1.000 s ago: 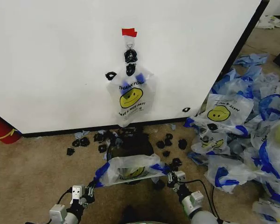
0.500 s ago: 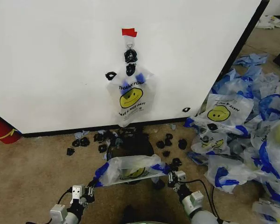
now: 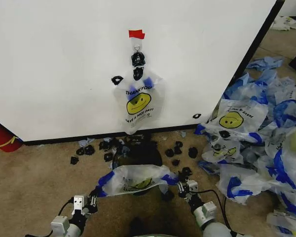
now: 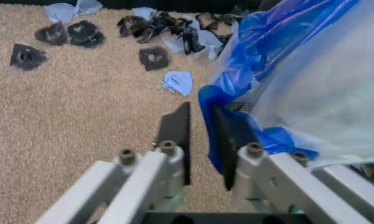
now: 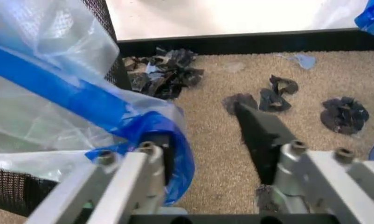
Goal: Pick up the garbage bag from the wall and place it over the trash bin.
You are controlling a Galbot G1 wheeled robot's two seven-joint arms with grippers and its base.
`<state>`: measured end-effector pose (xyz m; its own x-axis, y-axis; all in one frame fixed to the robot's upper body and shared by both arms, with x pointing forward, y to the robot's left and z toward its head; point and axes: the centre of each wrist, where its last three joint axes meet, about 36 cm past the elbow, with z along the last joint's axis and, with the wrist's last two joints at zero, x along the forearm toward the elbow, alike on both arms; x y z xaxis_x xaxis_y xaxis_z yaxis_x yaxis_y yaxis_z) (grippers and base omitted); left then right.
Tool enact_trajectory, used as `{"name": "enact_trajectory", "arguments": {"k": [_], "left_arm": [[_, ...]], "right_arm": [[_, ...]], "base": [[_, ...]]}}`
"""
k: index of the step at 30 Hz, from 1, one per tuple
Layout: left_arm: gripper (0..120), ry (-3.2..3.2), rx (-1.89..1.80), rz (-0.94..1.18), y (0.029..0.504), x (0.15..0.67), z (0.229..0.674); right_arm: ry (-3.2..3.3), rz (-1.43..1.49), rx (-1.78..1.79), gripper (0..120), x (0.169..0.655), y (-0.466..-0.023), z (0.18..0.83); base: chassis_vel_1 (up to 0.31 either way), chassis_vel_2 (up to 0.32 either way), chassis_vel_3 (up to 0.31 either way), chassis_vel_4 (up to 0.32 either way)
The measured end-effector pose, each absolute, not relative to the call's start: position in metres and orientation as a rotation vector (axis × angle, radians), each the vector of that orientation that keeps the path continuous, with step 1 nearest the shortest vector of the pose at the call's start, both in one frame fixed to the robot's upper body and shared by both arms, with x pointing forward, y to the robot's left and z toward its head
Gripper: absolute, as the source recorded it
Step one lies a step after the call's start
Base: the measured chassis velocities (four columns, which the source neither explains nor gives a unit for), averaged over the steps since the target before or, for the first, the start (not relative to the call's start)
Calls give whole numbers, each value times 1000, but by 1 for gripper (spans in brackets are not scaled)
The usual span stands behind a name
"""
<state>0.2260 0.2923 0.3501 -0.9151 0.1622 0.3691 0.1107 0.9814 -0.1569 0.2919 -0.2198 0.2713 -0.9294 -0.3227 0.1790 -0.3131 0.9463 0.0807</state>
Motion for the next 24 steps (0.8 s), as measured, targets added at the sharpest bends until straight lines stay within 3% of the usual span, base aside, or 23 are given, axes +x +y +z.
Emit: {"name": "enact_trajectory", "arguments": {"k": [4, 10, 12, 18, 24], "left_arm": [[31, -2738, -196, 190, 292, 225, 350], [59, -2745, -201, 195, 291, 224, 353], [63, -2747, -202, 196, 291, 224, 354], [89, -2750, -214, 200, 289, 219, 360], [91, -2759, -217, 198, 288, 216, 363]], "right_arm": [[-2910, -76, 483, 46, 291, -220, 271], [-2913, -81, 492, 72, 290, -219, 272], [-2914, -84, 495, 73, 289, -219, 273], [-2911, -112, 536, 72, 279, -216, 281], [-2911, -115, 555, 71, 272, -215, 284]], "base": [[0, 0, 0, 0], [0, 0, 0, 0], [0, 0, 0, 0], [0, 0, 0, 0], [0, 0, 0, 0]]}}
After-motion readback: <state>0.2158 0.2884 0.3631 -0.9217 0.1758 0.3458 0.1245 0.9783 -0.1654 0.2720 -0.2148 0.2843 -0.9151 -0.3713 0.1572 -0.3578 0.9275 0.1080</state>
